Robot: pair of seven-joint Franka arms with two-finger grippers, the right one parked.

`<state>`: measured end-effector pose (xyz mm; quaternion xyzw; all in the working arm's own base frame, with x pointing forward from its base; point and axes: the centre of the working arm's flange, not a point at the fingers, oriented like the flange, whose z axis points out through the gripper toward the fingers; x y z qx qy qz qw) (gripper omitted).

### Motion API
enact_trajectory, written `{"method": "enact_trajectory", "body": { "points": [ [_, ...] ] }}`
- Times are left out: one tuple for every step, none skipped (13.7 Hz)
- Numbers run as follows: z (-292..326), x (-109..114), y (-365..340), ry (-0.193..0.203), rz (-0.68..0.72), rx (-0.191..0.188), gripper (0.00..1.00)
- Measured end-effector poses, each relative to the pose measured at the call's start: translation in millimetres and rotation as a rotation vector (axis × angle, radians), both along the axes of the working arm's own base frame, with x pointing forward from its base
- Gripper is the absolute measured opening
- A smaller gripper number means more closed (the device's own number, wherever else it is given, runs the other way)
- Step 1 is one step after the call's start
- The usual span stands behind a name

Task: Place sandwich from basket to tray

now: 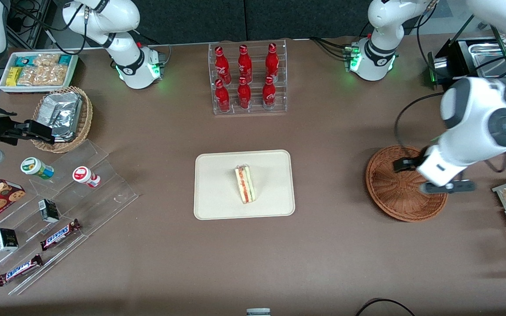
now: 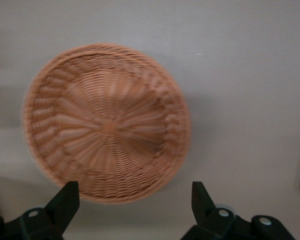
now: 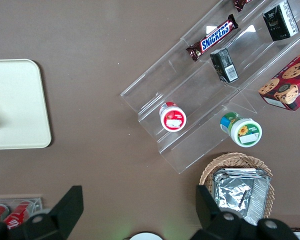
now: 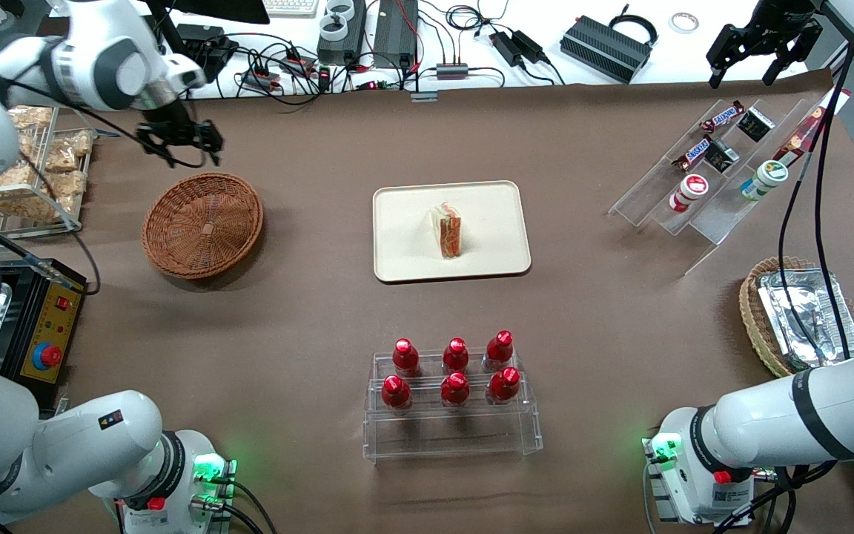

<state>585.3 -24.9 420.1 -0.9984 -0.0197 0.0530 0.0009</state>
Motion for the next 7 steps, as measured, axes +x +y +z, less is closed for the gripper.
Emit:
{"method": "enact_trajectory", "body": {
  "points": [
    [11.0, -3.0, 16.4, -0.007, 0.006, -0.008, 1.0],
    [23.7, -6.8, 30.2, -0.017, 0.009, -0.017, 1.0],
    [37.9, -11.8, 42.5, -0.029, 0.011, -0.021, 1.0],
    [52.7, -17.3, 53.1, -0.041, 0.016, -0.017, 1.0],
    [67.8, -23.0, 60.3, -0.052, 0.022, -0.008, 1.0],
    [80.7, -27.0, 63.6, -0.062, 0.03, 0.001, 1.0],
    [93.3, -29.6, 65.1, -0.07, 0.035, 0.009, 1.0]
  ]
}}
